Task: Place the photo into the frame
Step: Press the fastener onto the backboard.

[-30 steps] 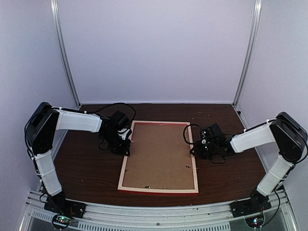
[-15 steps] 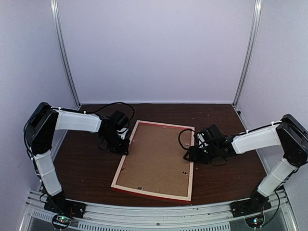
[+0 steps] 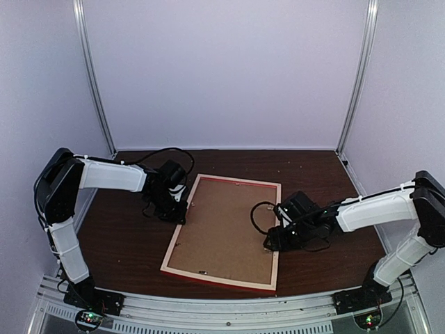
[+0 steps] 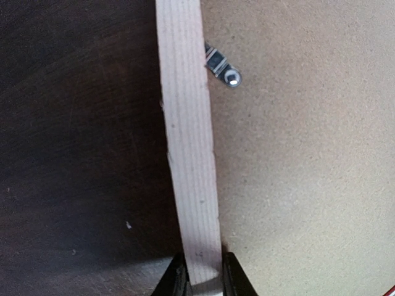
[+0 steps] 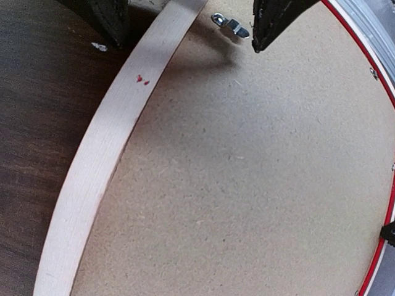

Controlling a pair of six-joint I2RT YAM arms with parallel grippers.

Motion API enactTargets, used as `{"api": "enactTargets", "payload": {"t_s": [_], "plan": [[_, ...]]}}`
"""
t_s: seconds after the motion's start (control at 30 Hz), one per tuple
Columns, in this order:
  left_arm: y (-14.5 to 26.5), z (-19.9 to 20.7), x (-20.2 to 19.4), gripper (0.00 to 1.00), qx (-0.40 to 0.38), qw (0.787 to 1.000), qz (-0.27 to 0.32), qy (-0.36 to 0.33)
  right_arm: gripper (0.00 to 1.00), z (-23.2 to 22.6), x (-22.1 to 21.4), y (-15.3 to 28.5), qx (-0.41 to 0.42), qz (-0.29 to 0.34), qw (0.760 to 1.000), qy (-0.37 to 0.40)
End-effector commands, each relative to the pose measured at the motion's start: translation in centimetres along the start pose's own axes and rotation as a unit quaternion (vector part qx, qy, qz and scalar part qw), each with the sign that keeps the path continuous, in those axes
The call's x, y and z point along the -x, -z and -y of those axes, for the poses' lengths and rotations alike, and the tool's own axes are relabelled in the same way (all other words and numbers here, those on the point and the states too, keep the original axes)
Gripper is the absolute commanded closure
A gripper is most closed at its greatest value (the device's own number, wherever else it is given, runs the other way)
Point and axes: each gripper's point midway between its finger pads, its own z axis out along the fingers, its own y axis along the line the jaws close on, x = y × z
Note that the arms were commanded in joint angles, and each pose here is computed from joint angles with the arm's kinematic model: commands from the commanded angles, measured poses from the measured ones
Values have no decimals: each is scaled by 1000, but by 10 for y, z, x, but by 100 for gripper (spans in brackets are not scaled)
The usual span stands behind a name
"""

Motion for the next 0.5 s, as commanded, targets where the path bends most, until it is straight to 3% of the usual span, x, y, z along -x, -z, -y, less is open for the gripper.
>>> {"api": "enactTargets", "payload": {"t_s": [0.0, 0.17, 0.47], "plan": [[-1, -6, -8, 81, 13, 1000, -8, -2, 36, 21, -18, 3, -62, -17, 998, 18], [-1, -6, -7, 81, 12, 1000, -7, -3, 41, 21, -20, 1, -67, -22, 997, 26], [-3, -5, -8, 81, 10, 1000, -11, -3, 39, 15, -25, -1, -59, -31, 996, 53]]}}
